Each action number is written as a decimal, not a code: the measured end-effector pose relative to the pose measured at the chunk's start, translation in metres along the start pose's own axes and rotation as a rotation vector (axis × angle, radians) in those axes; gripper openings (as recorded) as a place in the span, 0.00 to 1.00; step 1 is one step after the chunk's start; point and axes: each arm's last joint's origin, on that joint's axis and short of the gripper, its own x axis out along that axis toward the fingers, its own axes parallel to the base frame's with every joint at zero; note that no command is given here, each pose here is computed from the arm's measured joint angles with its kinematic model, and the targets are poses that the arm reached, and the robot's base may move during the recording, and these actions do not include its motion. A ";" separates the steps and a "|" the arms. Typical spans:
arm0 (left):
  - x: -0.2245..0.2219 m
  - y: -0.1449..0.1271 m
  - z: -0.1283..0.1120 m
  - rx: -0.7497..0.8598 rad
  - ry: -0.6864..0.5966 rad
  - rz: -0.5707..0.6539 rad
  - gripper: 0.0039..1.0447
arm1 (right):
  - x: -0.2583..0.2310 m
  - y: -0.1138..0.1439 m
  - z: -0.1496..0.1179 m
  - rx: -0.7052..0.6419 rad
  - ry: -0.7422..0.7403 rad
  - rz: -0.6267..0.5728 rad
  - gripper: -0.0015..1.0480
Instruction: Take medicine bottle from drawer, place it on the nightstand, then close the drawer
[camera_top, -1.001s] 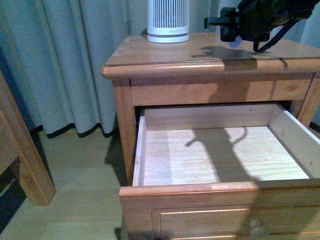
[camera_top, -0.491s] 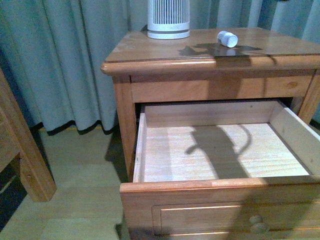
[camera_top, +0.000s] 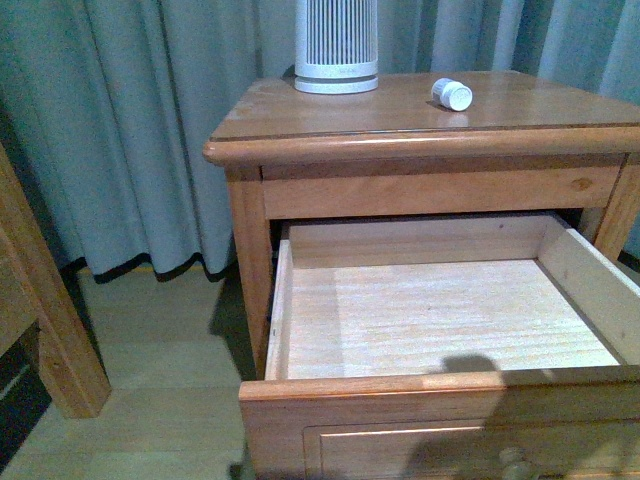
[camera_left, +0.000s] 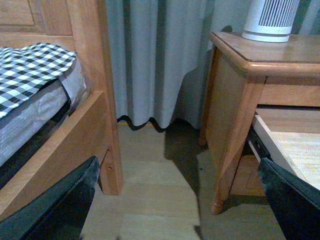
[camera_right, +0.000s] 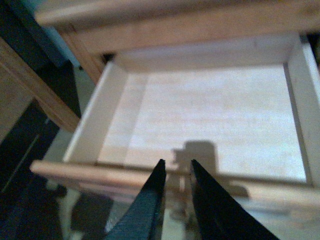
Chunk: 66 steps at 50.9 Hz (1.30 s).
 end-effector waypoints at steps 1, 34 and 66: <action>0.000 0.000 0.000 0.000 0.000 0.000 0.94 | 0.000 -0.002 -0.015 0.019 0.031 -0.012 0.12; 0.000 0.000 0.000 0.000 0.000 0.000 0.94 | 0.138 -0.050 -0.111 -0.120 0.115 -0.174 0.03; 0.000 0.000 0.000 0.000 0.000 0.000 0.94 | 0.274 -0.086 -0.048 -0.310 -0.002 -0.232 0.03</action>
